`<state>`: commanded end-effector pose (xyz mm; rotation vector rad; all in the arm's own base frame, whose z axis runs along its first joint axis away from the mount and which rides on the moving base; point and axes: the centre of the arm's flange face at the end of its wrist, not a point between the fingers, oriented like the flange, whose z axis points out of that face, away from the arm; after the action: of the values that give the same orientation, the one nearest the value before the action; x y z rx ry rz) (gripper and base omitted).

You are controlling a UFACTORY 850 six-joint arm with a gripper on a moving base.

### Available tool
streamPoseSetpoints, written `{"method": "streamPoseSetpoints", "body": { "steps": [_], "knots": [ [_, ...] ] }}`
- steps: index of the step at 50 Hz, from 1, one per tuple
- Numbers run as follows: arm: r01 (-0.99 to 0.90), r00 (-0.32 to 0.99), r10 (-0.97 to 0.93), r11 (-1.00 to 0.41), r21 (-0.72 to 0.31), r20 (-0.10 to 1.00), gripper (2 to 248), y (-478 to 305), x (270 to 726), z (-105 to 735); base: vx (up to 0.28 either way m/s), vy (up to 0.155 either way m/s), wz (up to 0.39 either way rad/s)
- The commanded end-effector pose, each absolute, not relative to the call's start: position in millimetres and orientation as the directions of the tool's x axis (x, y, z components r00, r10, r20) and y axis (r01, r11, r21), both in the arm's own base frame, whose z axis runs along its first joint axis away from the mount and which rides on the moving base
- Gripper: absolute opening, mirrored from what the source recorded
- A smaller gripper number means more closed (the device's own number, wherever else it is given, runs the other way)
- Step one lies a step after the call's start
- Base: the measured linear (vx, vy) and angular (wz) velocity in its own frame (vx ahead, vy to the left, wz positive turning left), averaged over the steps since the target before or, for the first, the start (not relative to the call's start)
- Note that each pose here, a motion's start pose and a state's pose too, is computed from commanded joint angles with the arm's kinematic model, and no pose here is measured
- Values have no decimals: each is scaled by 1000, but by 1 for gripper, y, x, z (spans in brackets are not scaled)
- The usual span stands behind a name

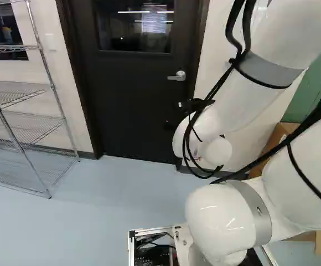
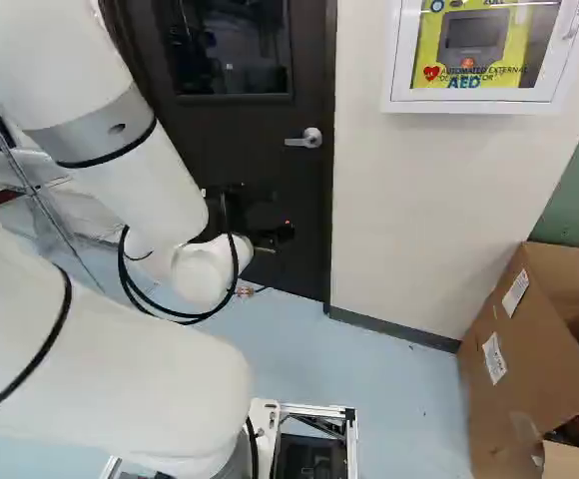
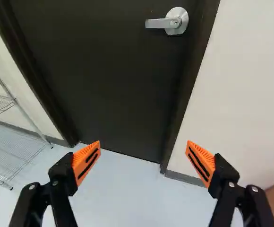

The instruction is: Open the door and move inside

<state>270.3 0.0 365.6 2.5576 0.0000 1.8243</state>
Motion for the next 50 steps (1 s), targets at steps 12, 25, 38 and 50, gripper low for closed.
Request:
{"method": "streamPoseSetpoints", "body": {
  "steps": [12,25,38,50],
  "knots": [
    [0,326,0,-1000,0,946,247,0,270,366,142,128,-294],
    [0,326,0,-1000,0,946,247,0,270,366,140,157,-289],
    [0,326,0,-1000,0,946,247,0,270,366,141,161,-292],
    [0,326,0,-1000,0,946,247,0,270,366,130,155,-316]
  ]
}}
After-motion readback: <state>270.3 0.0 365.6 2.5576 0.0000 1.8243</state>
